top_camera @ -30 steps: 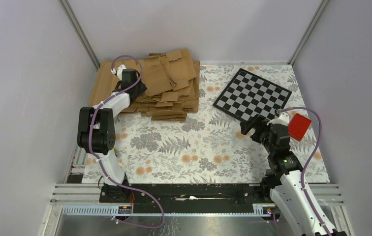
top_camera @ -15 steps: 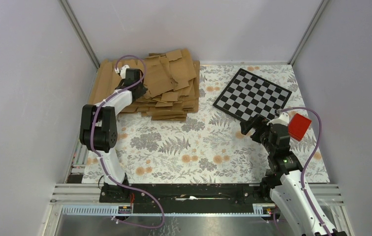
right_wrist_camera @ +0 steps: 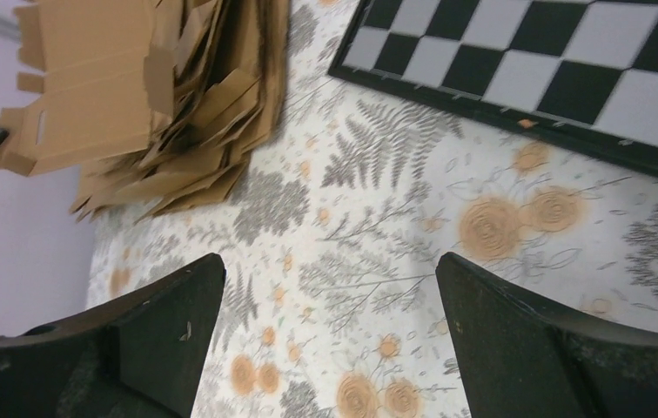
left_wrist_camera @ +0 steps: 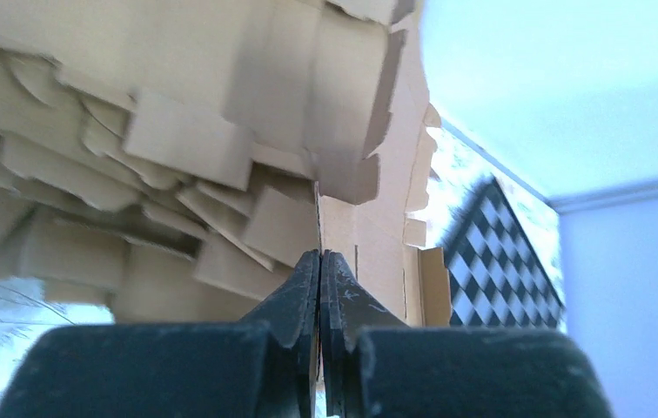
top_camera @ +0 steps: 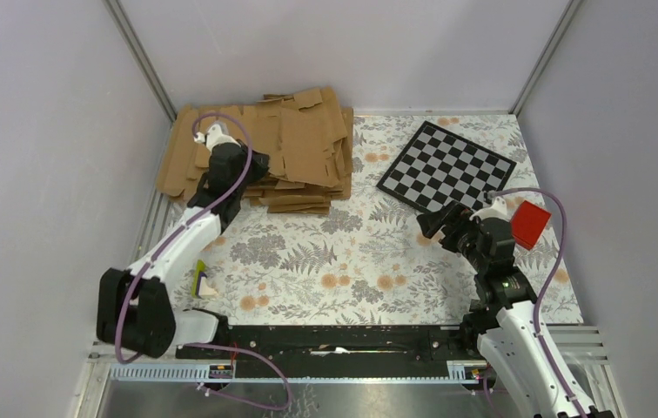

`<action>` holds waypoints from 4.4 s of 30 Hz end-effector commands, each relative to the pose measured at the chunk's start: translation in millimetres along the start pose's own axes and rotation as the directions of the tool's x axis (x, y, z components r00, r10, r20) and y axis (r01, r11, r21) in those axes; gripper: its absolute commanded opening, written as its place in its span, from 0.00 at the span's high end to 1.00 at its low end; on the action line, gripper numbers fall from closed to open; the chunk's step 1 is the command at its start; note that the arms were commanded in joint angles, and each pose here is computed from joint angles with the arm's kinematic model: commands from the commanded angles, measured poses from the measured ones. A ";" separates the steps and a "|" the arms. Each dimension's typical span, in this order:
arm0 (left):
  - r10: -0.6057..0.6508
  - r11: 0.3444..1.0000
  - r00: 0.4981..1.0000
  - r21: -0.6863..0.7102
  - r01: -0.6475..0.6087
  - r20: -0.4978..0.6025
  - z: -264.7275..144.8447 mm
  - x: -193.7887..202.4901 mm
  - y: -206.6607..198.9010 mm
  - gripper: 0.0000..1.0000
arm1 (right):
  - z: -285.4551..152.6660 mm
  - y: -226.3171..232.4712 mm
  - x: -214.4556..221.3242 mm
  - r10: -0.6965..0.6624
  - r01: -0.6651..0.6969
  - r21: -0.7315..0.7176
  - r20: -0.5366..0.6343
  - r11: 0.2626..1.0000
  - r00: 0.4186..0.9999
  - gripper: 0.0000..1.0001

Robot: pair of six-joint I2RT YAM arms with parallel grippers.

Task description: Fold the paper box

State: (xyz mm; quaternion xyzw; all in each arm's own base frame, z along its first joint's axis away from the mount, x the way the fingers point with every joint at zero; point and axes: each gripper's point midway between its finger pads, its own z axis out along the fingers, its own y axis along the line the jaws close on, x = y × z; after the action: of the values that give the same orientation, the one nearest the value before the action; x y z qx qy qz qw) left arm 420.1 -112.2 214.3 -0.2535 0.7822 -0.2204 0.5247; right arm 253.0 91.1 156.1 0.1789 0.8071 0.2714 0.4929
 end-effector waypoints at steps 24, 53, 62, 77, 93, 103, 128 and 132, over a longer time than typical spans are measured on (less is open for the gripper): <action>0.271 0.821 0.855 0.569 0.033 -0.441 -126.2 172.3 -68.6 1.00 | 34.2 31.2 38.6 0.085 -0.126 -0.156 -0.248 0.980 0.965 0.01; -0.096 0.812 0.937 0.518 0.269 -0.337 -128.4 130.9 -82.3 1.00 | 16.2 58.8 85.0 0.249 -0.365 -0.200 -0.441 0.909 0.862 0.00; -0.168 0.802 0.940 0.514 0.306 -0.297 -125.0 120.9 -88.5 1.00 | 20.2 88.2 82.2 0.244 -0.394 -0.243 -0.479 0.886 0.843 0.00; -0.114 0.816 0.961 0.528 0.235 -0.252 -127.3 124.7 -102.6 1.00 | 18.4 105.6 75.7 0.226 -0.379 -0.271 -0.461 0.885 0.858 0.32; -0.093 0.833 0.965 0.512 0.210 -0.246 -130.2 127.9 -98.0 1.00 | 16.5 68.3 69.0 0.130 -0.193 -0.152 -0.350 0.969 0.928 0.67; -0.091 0.848 0.972 0.494 0.190 -0.218 -131.6 123.7 -90.0 1.00 | 16.1 53.4 72.2 0.097 -0.136 -0.089 -0.353 0.987 0.931 0.52; -0.070 0.841 0.971 0.510 0.180 -0.227 -131.7 128.5 -91.4 0.99 | 17.8 74.0 69.8 0.052 -0.128 -0.173 -0.391 0.977 0.919 0.15; -0.074 0.839 0.972 0.513 0.181 -0.222 -132.3 126.5 -92.2 0.99 | 22.6 56.0 77.4 0.040 -0.083 -0.086 -0.416 0.993 0.908 0.17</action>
State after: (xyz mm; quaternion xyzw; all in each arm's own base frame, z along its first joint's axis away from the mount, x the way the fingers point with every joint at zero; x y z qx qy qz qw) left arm 268.2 -250.7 207.4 -0.1374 0.7415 -0.4689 0.4599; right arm 231.9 183.3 119.8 0.1318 0.8679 0.3708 0.3031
